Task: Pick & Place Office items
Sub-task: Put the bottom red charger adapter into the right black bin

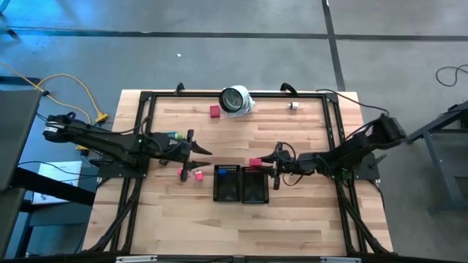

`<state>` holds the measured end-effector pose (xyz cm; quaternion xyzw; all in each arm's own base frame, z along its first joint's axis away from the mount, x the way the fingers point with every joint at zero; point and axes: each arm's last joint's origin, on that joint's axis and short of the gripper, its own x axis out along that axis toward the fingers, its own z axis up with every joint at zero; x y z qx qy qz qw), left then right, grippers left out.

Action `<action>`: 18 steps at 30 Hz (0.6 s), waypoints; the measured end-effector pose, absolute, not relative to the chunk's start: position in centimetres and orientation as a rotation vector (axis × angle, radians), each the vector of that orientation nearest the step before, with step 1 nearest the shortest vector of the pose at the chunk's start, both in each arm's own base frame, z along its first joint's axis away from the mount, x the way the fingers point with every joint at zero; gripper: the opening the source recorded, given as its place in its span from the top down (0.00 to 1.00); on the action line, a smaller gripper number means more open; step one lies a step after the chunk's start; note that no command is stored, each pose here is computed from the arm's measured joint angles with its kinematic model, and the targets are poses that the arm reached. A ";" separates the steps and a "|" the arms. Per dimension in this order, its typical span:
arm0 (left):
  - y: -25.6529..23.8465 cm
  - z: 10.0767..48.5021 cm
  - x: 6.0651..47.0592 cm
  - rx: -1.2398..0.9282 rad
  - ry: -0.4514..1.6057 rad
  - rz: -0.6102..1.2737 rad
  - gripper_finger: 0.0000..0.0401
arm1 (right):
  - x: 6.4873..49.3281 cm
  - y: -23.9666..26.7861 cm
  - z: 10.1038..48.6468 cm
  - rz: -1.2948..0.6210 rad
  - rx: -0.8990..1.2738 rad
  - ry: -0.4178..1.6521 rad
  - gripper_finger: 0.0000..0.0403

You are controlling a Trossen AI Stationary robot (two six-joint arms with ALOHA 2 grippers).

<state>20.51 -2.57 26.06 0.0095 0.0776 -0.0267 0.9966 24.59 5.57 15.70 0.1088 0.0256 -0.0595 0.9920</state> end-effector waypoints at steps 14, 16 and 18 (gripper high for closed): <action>-2.6 26.0 20.6 0.009 0.155 -0.053 0.60 | 25.4 6.9 11.2 -0.139 0.273 0.056 0.74; -2.6 26.0 20.6 0.006 0.156 -0.053 0.60 | 25.4 7.0 11.0 -0.138 0.276 0.062 0.74; -2.6 26.0 20.6 0.002 0.155 -0.053 0.60 | 25.3 7.1 11.1 -0.134 0.273 0.061 0.74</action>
